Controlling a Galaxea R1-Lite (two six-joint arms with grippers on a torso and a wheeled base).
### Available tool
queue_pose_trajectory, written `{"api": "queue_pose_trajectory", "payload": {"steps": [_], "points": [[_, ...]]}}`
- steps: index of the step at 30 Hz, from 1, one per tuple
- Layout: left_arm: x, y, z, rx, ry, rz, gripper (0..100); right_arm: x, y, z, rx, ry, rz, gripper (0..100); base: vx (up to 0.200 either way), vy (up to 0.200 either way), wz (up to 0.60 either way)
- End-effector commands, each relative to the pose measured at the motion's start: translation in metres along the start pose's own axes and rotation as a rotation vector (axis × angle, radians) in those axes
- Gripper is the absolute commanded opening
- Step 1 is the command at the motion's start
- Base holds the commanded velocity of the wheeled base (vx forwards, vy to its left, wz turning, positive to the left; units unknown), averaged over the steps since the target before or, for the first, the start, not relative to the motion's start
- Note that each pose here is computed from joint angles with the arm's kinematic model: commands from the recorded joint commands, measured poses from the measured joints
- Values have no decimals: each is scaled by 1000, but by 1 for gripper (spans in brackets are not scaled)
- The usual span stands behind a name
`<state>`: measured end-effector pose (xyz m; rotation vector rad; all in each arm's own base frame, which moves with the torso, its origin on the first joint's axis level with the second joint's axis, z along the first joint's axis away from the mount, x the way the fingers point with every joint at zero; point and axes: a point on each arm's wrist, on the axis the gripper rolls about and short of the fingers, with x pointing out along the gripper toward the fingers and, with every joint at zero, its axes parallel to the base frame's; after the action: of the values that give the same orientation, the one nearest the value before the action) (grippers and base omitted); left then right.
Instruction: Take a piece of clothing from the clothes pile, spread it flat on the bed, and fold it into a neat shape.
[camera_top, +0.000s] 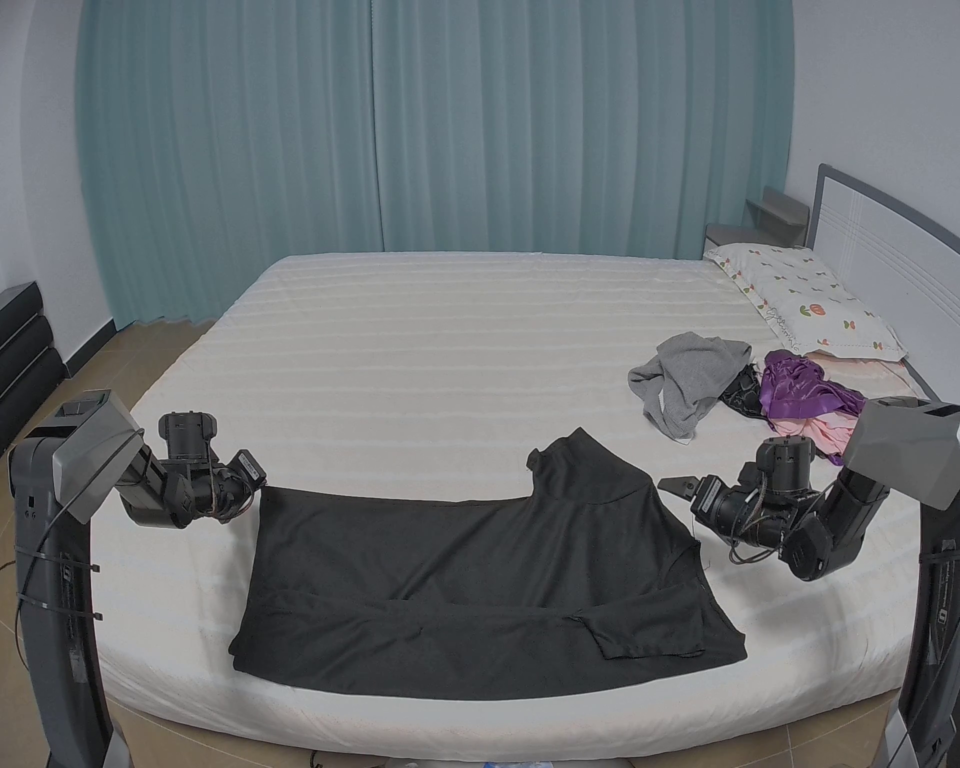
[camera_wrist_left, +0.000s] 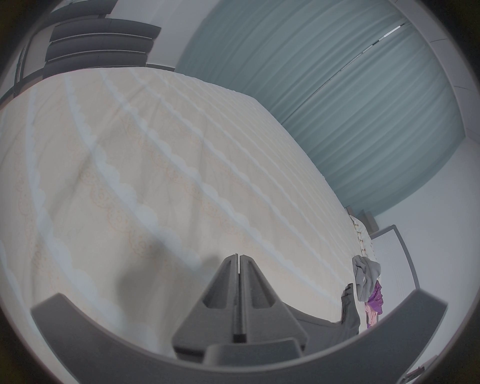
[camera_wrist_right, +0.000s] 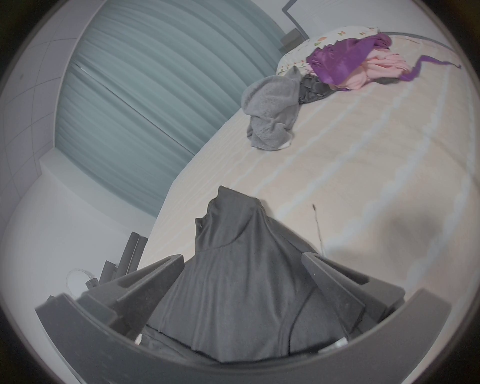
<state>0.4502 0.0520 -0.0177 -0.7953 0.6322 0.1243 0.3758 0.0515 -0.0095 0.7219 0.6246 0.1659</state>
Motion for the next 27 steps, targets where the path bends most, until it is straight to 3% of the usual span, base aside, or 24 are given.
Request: {"api": "queue_pose_trajectory", "payload": {"steps": [1, 14, 27], "points": [[-4, -1, 4, -5, -8, -8, 0, 31, 5, 13, -56, 1, 13, 100, 0, 0, 0], [-5, 0, 3, -7, -5, -2, 0, 118, 12, 31, -93, 72, -34, 100, 0, 0, 0], [-5, 0, 3, -6, -3, -2, 0, 142, 9, 36, -121, 30, -22, 100, 0, 0, 0]]}}
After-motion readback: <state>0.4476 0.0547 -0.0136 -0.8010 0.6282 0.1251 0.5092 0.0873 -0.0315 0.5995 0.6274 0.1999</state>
